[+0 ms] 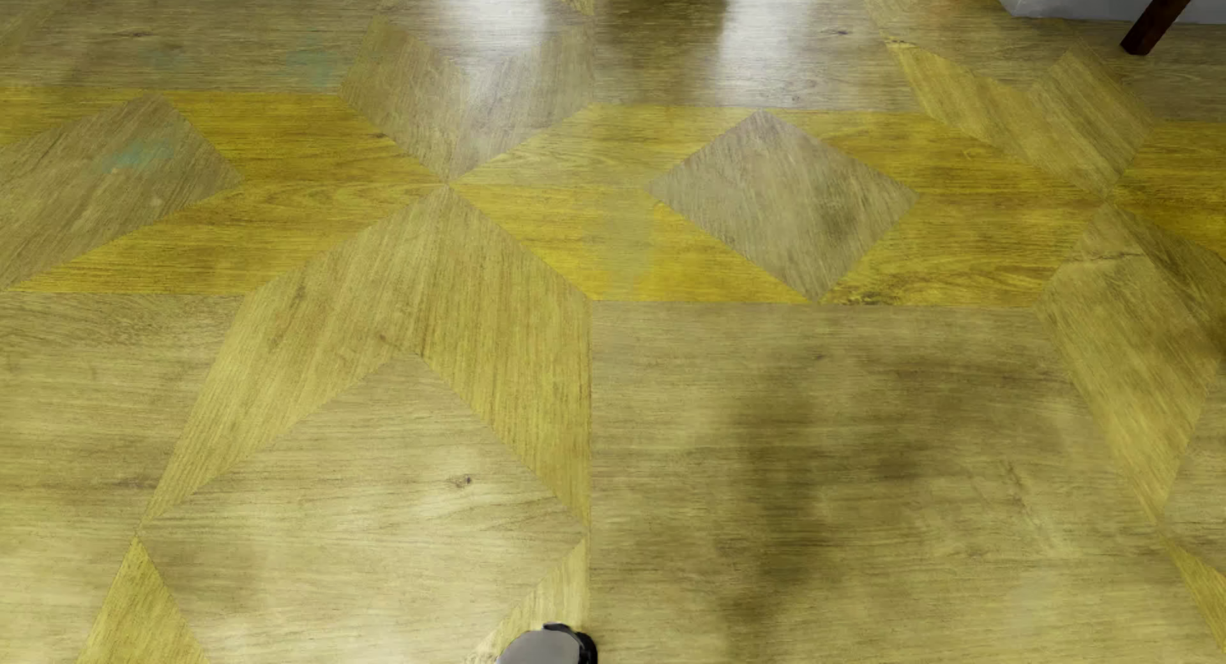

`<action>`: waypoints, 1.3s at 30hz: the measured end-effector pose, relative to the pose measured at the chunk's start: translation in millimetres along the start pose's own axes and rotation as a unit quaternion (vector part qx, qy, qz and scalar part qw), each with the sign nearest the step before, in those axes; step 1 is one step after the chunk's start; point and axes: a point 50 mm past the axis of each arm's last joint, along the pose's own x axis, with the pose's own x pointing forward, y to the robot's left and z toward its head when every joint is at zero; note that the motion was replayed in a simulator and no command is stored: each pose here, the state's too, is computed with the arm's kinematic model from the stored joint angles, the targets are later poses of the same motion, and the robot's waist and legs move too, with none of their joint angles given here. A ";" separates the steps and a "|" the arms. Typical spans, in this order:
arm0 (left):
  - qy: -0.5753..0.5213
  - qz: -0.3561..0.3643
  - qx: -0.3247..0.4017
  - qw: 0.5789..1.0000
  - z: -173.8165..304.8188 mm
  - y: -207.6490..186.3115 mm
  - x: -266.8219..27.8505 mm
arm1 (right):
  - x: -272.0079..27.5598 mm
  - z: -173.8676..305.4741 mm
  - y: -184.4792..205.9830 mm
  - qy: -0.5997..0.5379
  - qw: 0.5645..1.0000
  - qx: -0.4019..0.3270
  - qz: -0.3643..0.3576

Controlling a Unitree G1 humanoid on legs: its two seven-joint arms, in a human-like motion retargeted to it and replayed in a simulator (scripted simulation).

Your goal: Walk towards the plant

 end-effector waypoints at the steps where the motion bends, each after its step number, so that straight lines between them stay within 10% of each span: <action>1: 0.017 -0.004 0.002 1.000 -11.2 -2.5 -2.9 | 0.6 5.1 -2.3 -0.009 1.000 -0.001 -0.003; 10: 0.173 -0.044 -0.005 0.984 -107.0 -35.8 -44.1 | -6.3 16.4 57.5 -0.043 0.996 0.016 0.071; 15: 0.110 -0.012 0.038 0.993 -63.5 1.4 -18.4 | -6.8 54.1 83.5 -0.108 0.986 -0.043 0.122; 26: -0.065 0.109 -0.041 0.991 42.7 75.8 0.8 | -32.1 -89.6 49.3 0.152 0.985 -0.031 0.075; 32: -0.078 0.072 -0.022 0.994 64.0 53.7 12.3 | -56.5 -126.1 59.7 0.206 0.973 -0.034 0.093; 39: 0.055 0.023 -0.019 0.998 -23.4 13.0 -1.1 | -64.3 -136.5 58.1 0.221 0.971 -0.029 0.089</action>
